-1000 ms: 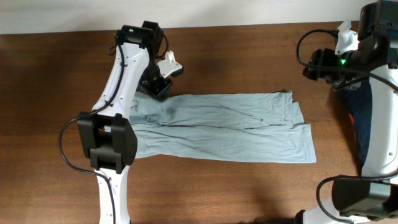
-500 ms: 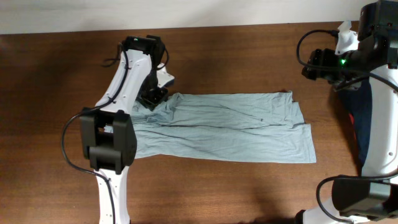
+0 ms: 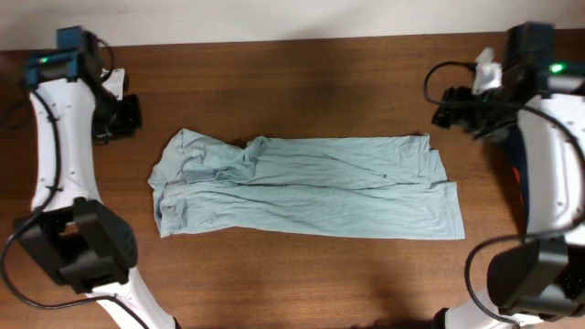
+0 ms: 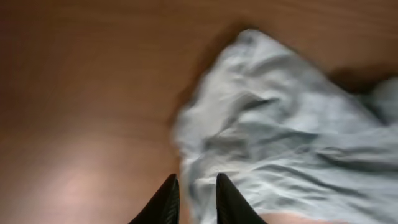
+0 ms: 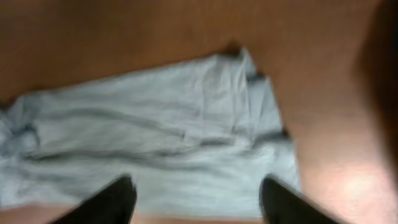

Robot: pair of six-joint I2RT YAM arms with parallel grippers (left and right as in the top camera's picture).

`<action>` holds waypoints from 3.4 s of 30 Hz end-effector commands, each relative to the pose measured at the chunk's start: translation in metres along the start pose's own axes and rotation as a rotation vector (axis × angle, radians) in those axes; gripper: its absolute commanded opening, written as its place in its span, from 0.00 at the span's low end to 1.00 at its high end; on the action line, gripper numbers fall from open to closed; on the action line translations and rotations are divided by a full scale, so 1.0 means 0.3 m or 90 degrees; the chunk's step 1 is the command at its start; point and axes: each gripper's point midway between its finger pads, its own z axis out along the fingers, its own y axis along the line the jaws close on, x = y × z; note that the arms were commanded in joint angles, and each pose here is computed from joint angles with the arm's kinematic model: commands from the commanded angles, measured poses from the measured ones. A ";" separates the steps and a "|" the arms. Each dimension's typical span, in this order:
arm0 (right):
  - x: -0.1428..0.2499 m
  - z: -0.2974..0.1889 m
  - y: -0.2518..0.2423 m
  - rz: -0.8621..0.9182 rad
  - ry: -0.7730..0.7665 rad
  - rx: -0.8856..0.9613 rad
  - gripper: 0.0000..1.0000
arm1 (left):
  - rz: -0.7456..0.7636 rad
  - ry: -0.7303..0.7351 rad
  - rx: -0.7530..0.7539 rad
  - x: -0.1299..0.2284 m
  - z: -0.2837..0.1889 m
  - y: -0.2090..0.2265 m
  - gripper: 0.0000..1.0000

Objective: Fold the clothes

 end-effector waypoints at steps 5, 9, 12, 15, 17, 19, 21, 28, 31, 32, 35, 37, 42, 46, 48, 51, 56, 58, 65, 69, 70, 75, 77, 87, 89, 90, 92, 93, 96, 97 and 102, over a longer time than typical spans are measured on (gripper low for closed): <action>0.093 0.296 -0.063 0.080 0.032 -0.004 0.23 | 0.154 0.024 0.175 0.077 0.240 -0.272 0.20; 0.110 0.395 -0.096 0.081 0.038 0.005 0.20 | 0.184 0.035 0.147 0.127 0.358 -0.299 0.20; 0.088 0.469 -0.114 0.080 0.034 0.009 0.16 | 0.178 0.036 0.111 0.157 0.436 -0.267 0.20; 0.077 0.539 -0.129 0.080 0.035 0.009 0.13 | 0.175 0.036 0.082 0.180 0.489 -0.236 0.20; 0.081 0.578 -0.139 0.082 0.042 0.010 0.11 | 0.175 0.039 0.055 0.191 0.508 -0.211 0.20; 0.090 0.609 -0.147 0.084 0.052 0.012 0.10 | 0.176 0.044 0.026 0.200 0.520 -0.183 0.20; 0.104 0.633 -0.157 0.087 0.064 0.017 0.09 | 0.177 0.047 0.001 0.201 0.522 -0.160 0.20; 0.120 0.624 -0.373 0.106 0.052 0.252 0.07 | 0.159 0.049 -0.046 0.195 0.519 -0.094 0.20; 0.091 0.625 -0.378 0.109 0.030 0.248 0.08 | 0.141 0.048 -0.048 0.194 0.516 -0.058 0.20; 0.082 0.627 -0.376 0.107 0.023 0.246 0.08 | 0.137 0.048 -0.048 0.194 0.515 -0.049 0.20; 0.058 0.644 -0.329 0.068 0.017 0.190 0.09 | 0.125 0.043 -0.048 0.187 0.514 -0.030 0.20; 0.048 0.643 -0.300 0.058 0.019 0.159 0.12 | 0.124 0.037 -0.049 0.180 0.514 -0.030 0.20; -0.010 0.563 -0.260 0.056 0.004 0.141 0.18 | 0.114 0.018 -0.045 0.138 0.478 -0.038 0.35; -0.061 0.453 -0.228 0.054 -0.022 0.136 0.26 | 0.116 -0.014 -0.023 0.079 0.363 -0.071 0.38; -0.064 0.403 -0.215 0.054 -0.024 0.135 0.33 | 0.124 -0.048 0.008 0.043 0.281 -0.116 0.42; -0.037 0.383 -0.202 0.060 -0.005 0.125 0.52 | 0.176 -0.096 0.042 0.015 0.181 -0.209 0.52; 0.047 0.388 -0.142 0.103 0.063 0.065 0.57 | 0.345 -0.099 0.068 0.055 0.171 -0.422 0.53; 0.062 0.392 -0.124 0.107 0.076 0.044 0.57 | 0.386 -0.100 0.059 0.062 0.184 -0.477 0.53; 0.119 0.472 -0.176 0.149 0.109 0.082 0.18 | 0.439 -0.110 0.054 0.054 0.260 -0.593 0.59; 0.128 0.539 -0.195 0.155 0.110 0.084 0.13 | 0.438 -0.089 0.054 0.058 0.321 -0.590 0.63; 0.129 0.550 -0.204 0.157 0.109 0.090 0.12 | 0.439 -0.090 0.054 0.056 0.325 -0.591 0.63; 0.159 0.588 -0.238 0.182 0.131 0.123 0.11 | 0.443 -0.107 0.055 0.037 0.329 -0.608 0.66; 0.177 0.605 -0.245 0.191 0.144 0.127 0.11 | 0.444 -0.113 0.055 0.030 0.329 -0.610 0.66; 0.205 0.635 -0.290 0.197 0.160 0.171 0.11 | 0.443 -0.092 0.055 0.036 0.401 -0.607 0.71; 0.208 0.634 -0.290 0.197 0.162 0.172 0.11 | 0.443 -0.102 0.056 0.024 0.401 -0.612 0.71; 0.208 0.634 -0.290 0.197 0.163 0.172 0.11 | 0.445 -0.110 0.058 0.016 0.399 -0.620 0.72; 0.208 0.634 -0.290 0.197 0.162 0.172 0.11 | 0.449 -0.116 0.058 0.012 0.402 -0.630 0.75; 0.208 0.634 -0.290 0.197 0.162 0.172 0.11 | 0.450 -0.116 0.059 0.012 0.404 -0.633 0.75; 0.208 0.634 -0.290 0.198 0.163 0.172 0.11 | 0.458 -0.108 0.061 0.025 0.420 -0.650 0.73; 0.208 0.634 -0.290 0.198 0.163 0.172 0.11 | 0.464 -0.104 0.062 0.032 0.430 -0.658 0.73; 0.214 0.632 -0.290 0.198 0.168 0.173 0.10 | 0.494 -0.068 0.044 0.076 0.477 -0.670 0.61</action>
